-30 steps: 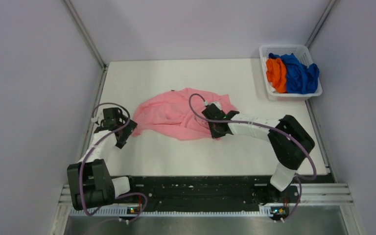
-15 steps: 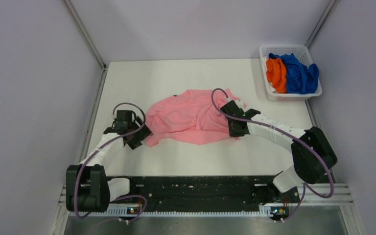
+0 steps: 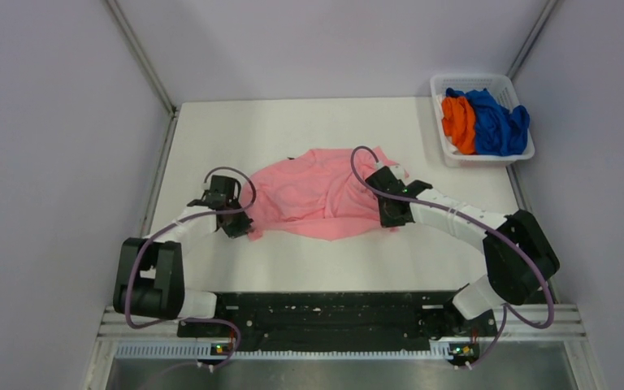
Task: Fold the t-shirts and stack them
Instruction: Flatten out the tshirt
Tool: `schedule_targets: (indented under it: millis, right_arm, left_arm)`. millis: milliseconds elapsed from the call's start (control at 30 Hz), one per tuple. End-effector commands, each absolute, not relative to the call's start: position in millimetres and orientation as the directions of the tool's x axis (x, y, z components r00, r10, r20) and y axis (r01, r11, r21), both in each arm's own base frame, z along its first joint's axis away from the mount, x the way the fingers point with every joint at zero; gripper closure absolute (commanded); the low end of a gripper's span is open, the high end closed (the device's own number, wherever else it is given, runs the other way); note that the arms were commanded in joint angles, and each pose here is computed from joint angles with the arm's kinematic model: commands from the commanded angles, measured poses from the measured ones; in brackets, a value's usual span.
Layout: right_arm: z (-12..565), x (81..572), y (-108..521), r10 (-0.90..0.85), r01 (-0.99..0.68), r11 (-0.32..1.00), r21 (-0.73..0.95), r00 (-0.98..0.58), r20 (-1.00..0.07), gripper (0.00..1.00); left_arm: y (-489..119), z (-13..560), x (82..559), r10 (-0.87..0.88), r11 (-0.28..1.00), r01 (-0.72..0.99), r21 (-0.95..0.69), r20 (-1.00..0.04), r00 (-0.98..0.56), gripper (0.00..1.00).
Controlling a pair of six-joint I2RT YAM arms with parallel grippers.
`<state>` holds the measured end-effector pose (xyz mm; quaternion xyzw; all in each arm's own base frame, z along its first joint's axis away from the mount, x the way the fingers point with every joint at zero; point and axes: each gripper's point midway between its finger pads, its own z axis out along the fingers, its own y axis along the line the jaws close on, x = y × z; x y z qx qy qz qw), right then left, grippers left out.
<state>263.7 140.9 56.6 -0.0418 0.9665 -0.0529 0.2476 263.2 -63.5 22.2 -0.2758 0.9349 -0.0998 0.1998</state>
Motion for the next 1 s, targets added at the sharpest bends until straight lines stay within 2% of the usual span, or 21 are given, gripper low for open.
schedule_targets:
  millis: [0,133,267,400,500,600,633,667,700,967]
  right_arm:
    - [82,291,154,-0.044,-0.016,0.998,-0.055,-0.823,-0.567,1.0]
    - [131,331,160,0.01,0.015,1.0,-0.001,-0.701,-0.713,1.0]
    - [226,367,160,0.044,0.019,0.999,0.04,-0.474,-0.88,1.0]
    - [333,374,155,0.094,-0.031,0.994,0.101,-0.19,-0.977,1.0]
    - [409,357,153,0.114,-0.133,0.985,0.112,0.006,-0.993,1.0]
    - [472,326,150,0.131,-0.253,0.963,0.093,0.139,-0.982,1.0]
    - [491,315,150,0.141,-0.293,0.952,0.085,0.175,-0.974,1.0]
    - [508,303,150,0.153,-0.331,0.94,0.077,0.209,-0.966,1.0]
    - [523,291,151,0.168,-0.376,0.924,0.069,0.236,-0.957,1.0]
    - [608,188,153,0.233,-0.641,0.765,-0.068,0.372,-0.898,1.0]
  left_arm:
    - [-61,36,305,-0.542,0.839,-0.434,-0.328,-0.43,-0.722,1.0]
    - [-64,101,348,-0.546,0.836,-0.346,-0.426,-0.577,-0.608,1.0]
    - [-63,216,381,-0.531,0.845,-0.185,-0.501,-0.749,-0.397,1.0]
    - [-55,339,382,-0.497,0.867,-0.017,-0.498,-0.86,-0.12,1.0]
    - [-47,431,362,-0.468,0.883,0.095,-0.459,-0.875,0.127,1.0]
    - [-47,497,334,-0.422,0.905,0.199,-0.376,-0.853,0.308,1.0]
    - [-42,548,276,-0.421,0.905,0.266,-0.333,-0.792,0.442,1.0]
    - [-49,537,308,-0.395,0.915,0.255,-0.314,-0.829,0.397,1.0]
    - [-50,549,304,-0.381,0.919,0.269,-0.288,-0.824,0.419,1.0]
    - [-53,636,216,-0.296,0.937,0.336,-0.096,-0.727,0.62,1.0]
